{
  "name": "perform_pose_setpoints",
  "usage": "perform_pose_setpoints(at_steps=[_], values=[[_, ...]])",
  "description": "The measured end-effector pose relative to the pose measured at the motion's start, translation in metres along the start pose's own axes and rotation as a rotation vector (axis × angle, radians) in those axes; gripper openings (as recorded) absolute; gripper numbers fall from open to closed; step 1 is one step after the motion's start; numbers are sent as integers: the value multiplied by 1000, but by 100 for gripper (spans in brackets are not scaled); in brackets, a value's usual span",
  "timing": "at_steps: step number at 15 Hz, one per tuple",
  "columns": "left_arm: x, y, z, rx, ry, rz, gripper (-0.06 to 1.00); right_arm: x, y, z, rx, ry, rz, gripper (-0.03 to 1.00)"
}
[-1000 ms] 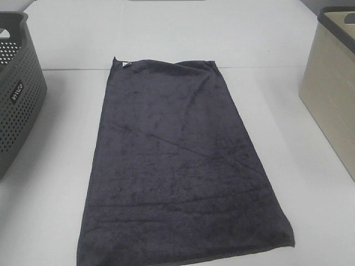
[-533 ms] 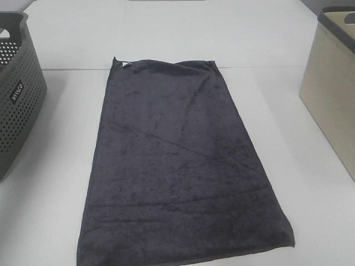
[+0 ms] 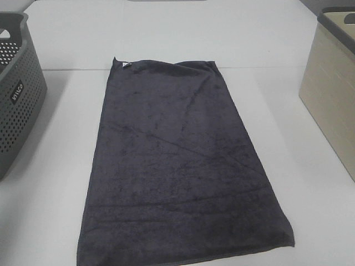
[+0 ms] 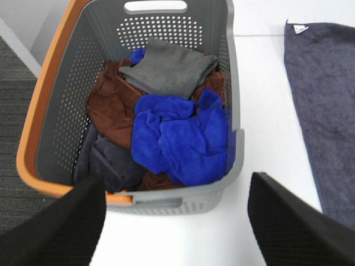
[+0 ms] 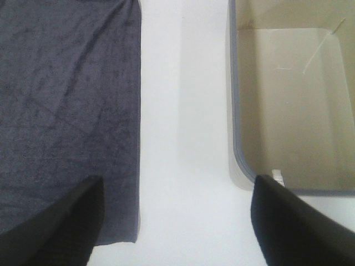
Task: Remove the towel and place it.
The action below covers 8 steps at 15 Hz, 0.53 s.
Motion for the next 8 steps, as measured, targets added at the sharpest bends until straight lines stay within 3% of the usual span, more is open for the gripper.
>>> perform_pose_setpoints(at_steps=[5, 8], values=[[15, 41, -83, -111, -10, 20, 68, -6, 23, -57, -75, 28, -87, 73], [21, 48, -123, -175, -12, 25, 68, -4, 25, -82, -97, 34, -93, 73]])
Point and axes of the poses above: a point on each arm's last joint axis where the gripper is mounted, y pointing back along that axis away from the gripper, x along the wrist's bending axis when the last joint is at zero, z = x × y, the point moved 5 cm from there along -y, pointing out along that axis toward the gripper, and after that the axes turned 8 degrees about y, right-handed, at the moved point
